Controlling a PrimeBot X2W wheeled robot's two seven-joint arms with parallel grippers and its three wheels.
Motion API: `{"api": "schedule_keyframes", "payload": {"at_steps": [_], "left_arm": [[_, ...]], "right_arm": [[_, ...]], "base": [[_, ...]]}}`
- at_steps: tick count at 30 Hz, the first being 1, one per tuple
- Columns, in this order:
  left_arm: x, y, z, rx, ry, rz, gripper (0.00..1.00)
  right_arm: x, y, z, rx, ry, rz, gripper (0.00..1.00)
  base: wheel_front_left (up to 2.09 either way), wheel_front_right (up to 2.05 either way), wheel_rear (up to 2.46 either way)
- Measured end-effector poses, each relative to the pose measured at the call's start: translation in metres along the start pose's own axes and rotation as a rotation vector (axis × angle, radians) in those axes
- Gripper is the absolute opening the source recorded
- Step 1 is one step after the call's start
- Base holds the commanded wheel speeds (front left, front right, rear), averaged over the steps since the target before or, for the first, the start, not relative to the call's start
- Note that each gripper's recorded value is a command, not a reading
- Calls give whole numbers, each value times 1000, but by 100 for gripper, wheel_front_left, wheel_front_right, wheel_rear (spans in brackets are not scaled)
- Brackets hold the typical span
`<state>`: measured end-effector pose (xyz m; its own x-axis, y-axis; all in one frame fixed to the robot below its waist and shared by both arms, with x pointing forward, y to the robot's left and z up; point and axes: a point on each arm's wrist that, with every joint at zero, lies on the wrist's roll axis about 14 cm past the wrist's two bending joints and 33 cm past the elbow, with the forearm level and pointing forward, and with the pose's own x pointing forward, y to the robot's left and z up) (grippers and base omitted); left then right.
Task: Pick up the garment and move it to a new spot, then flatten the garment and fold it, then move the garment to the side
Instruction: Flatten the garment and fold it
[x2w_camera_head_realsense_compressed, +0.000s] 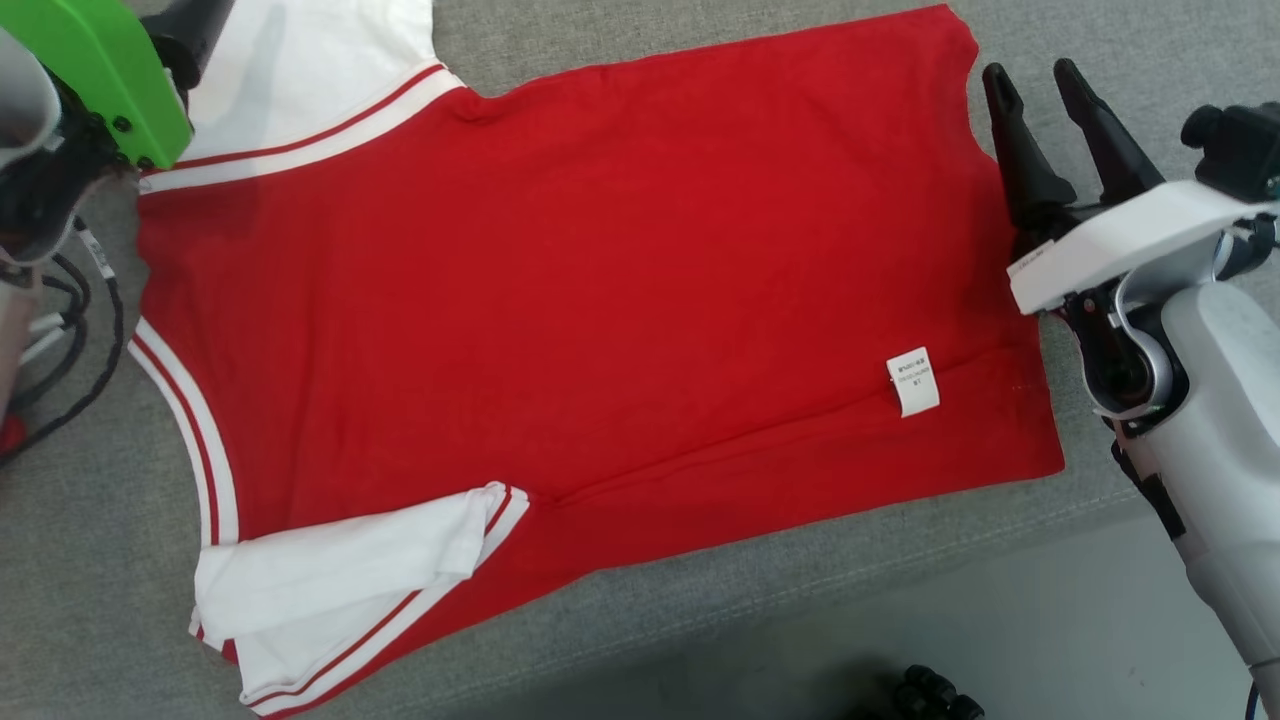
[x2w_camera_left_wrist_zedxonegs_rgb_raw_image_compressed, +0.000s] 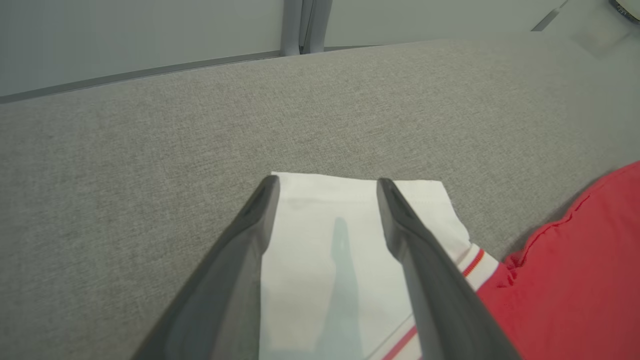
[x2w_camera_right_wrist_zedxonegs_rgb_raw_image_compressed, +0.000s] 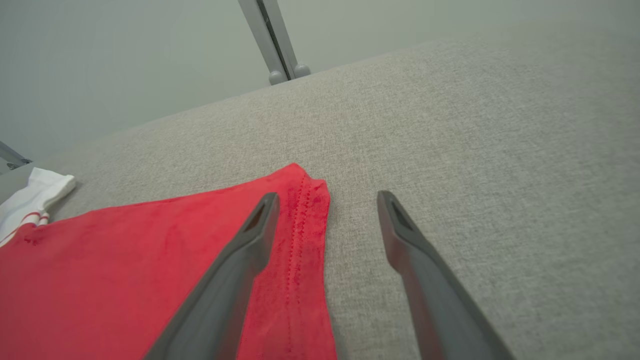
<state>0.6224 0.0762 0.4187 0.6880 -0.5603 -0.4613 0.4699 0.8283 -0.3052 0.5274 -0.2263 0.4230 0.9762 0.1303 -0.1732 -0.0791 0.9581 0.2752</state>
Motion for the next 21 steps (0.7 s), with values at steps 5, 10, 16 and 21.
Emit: {"api": "schedule_keyframes", "payload": {"at_steps": [5, 10, 16, 21], "left_arm": [[18, 18, -12, -41, 108, 5, 100], [29, 34, -24, -49, 171, 33, 100], [42, 42, -33, -72, 211, 37, 100], [47, 48, -39, -95, 239, 42, 100]], "right_arm": [[15, 5, -9, 27, 97, 49, 100], [24, 7, -14, 27, 154, 78, 100], [36, 3, -18, 36, 190, 81, 100], [47, 7, -23, 34, 213, 103, 92]], "base": [[0, 0, 0], [0, 0, 0], [0, 0, 0], [0, 0, 0]]}}
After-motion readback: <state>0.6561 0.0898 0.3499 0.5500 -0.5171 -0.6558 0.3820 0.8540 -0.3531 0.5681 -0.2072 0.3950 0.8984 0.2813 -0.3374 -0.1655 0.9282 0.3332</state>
